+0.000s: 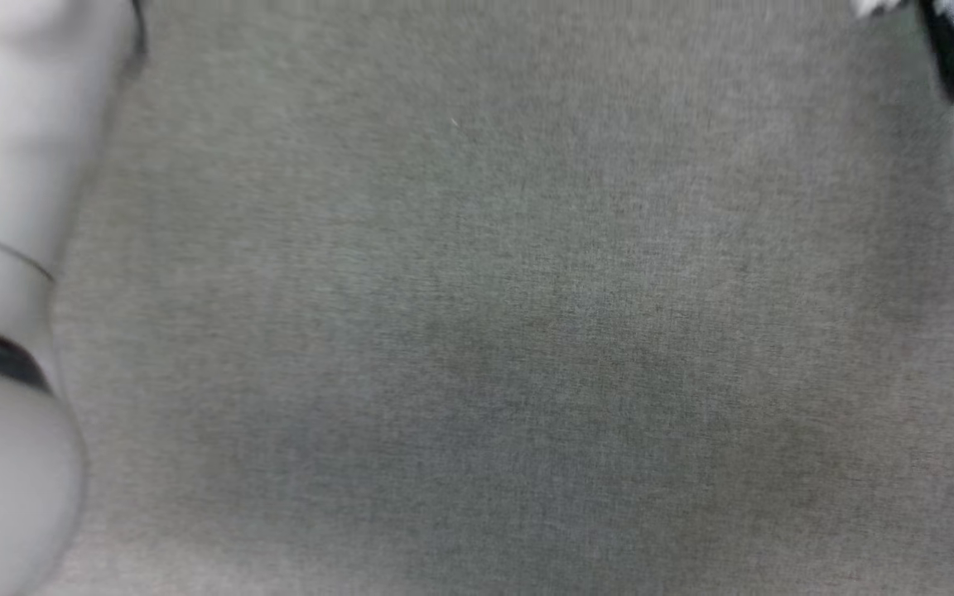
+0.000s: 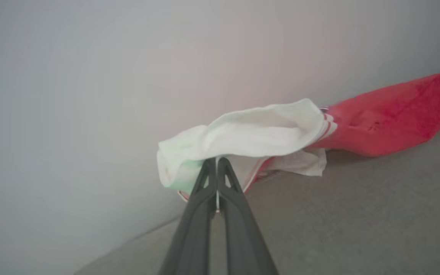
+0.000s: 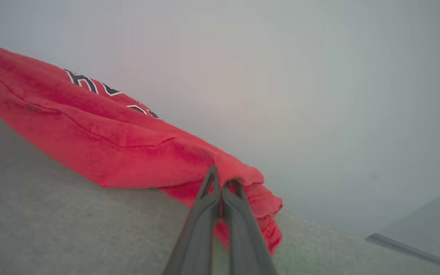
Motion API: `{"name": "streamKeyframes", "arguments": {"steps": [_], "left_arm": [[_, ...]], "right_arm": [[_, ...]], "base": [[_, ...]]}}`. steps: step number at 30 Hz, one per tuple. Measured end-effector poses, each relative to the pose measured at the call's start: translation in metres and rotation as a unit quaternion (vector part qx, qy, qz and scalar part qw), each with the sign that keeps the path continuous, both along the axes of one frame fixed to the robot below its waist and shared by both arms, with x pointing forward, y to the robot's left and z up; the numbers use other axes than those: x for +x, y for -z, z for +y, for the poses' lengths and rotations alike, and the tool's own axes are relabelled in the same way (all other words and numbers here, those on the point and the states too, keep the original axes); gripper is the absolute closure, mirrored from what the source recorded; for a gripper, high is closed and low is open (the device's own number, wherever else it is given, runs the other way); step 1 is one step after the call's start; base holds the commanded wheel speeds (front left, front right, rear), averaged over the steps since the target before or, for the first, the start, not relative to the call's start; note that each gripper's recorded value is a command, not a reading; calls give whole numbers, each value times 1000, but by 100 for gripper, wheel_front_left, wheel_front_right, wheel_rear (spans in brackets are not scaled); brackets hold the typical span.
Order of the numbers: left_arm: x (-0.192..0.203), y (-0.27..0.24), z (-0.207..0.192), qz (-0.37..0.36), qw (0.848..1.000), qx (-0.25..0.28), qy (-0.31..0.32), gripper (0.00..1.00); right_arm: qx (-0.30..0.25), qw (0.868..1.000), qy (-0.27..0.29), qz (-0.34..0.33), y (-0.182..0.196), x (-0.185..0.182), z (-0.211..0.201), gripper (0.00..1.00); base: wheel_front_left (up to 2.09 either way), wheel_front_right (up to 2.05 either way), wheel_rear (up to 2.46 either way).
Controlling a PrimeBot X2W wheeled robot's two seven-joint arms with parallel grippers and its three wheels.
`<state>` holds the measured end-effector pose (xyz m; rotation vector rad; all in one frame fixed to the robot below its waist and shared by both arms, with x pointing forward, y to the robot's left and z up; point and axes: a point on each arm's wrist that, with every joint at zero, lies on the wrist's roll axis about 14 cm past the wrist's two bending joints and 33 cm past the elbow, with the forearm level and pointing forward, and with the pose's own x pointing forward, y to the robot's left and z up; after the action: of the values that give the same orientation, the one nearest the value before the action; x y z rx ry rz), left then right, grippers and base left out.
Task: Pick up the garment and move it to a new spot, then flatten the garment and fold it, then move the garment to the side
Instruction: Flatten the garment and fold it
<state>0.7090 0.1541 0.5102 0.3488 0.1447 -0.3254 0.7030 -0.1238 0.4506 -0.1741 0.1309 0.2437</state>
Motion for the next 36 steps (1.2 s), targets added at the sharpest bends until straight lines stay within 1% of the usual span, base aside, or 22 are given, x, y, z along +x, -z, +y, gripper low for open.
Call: {"name": "streamKeyframes", "arguments": {"steps": [1, 3, 5, 10, 13, 17, 24, 28, 31, 34, 36], "left_arm": [[-10, 5, -2, 11, 1000, 2, 5, 100], [-33, 16, -8, 39, 999, -11, 14, 100], [-56, 23, -10, 59, 998, -16, 24, 100], [-117, 40, 16, 112, 993, -26, 13, 100], [-156, 46, 21, 136, 990, -37, 11, 100], [-213, 53, 20, 172, 984, -56, 2, 100], [-313, 47, 10, 214, 974, -75, -21, 100], [-360, 45, -2, 246, 963, -104, -35, 100], [-398, 54, -15, 288, 948, -127, -40, 100], [-423, 59, -22, 316, 936, -144, -47, 100], [-433, 61, -23, 323, 933, -148, -51, 100]], "right_arm": [[4, 1000, -2, 5, -1, -6, 2, 100], [3, 1000, -9, 16, -1, -22, 4, 100], [5, 999, -6, 32, 5, -40, -1, 100], [-1, 998, -14, 59, 14, -90, -8, 100], [-1, 997, -18, 80, 22, -122, -16, 100], [7, 995, -14, 95, 16, -156, -39, 100], [17, 992, -20, 127, 5, -217, -78, 100], [15, 985, -22, 170, 19, -259, -93, 100], [15, 979, -17, 201, 31, -288, -105, 100], [21, 968, -9, 250, 53, -322, -112, 100], [34, 960, -4, 277, 63, -340, -113, 100]], "base": [[0, 0, 0], [0, 0, 0], [0, 0, 0], [0, 0, 0], [0, 0, 0], [0, 0, 0], [0, 0, 0], [0, 0, 0], [0, 0, 0], [0, 0, 0], [0, 0, 0]]}}
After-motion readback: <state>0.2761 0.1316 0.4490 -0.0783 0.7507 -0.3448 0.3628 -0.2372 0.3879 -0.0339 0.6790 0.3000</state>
